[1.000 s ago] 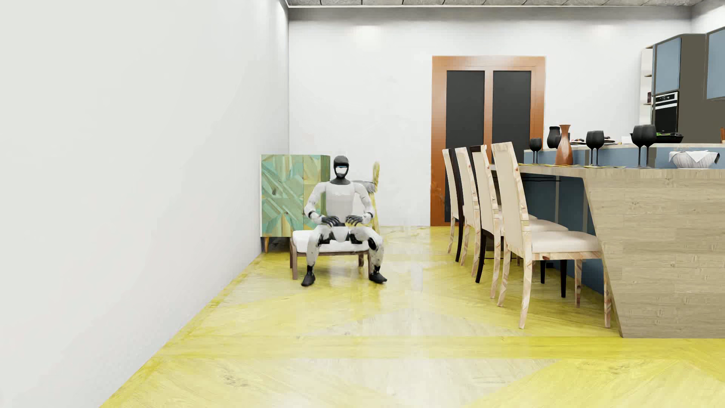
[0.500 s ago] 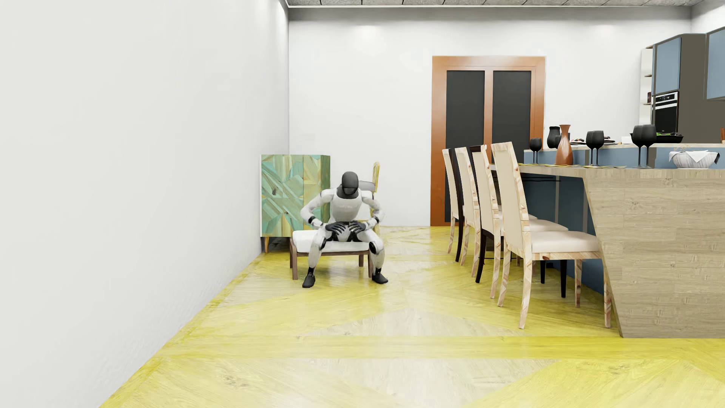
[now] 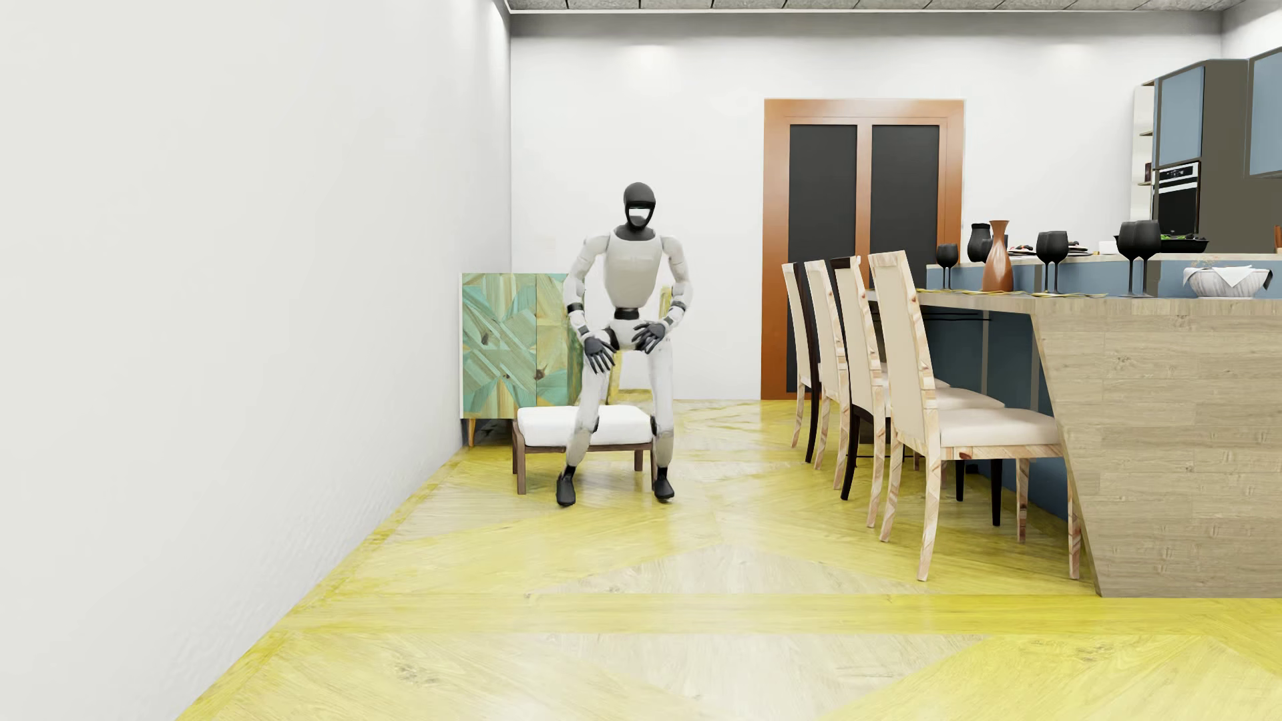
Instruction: Get off of the white chair
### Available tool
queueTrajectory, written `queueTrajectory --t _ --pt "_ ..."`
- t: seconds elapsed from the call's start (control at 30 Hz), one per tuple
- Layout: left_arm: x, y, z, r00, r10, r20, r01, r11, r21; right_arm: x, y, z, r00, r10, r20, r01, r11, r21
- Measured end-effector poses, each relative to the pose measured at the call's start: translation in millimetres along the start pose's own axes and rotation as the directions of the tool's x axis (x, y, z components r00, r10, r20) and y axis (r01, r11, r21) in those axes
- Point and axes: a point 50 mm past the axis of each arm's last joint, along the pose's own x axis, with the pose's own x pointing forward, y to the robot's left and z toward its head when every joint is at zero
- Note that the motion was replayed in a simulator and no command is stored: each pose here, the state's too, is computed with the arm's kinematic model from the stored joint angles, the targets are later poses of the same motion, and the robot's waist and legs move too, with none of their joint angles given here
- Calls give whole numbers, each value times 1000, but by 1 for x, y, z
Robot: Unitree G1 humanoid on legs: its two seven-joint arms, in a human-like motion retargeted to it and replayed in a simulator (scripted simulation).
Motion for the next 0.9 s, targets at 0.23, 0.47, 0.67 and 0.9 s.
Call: queueTrajectory --t 0.23,0.47,0.67,0.9 --pt "-10 36 -12 984 165 -64 -164 986 16 -6 -8 -3 937 -302 -175 331 927 174" --pt "-61 28 -50 972 -45 -229 58 997 46 -60 34 -57 850 -138 -509 317 905 284" --pt "-187 -76 -103 498 -142 -855 -30 983 -180 -52 4 -66 928 -88 -361 138 984 115" --pt "-274 -100 -92 263 -425 -866 3 898 -440 -26 -15 -36 963 -165 -215 201 967 159"
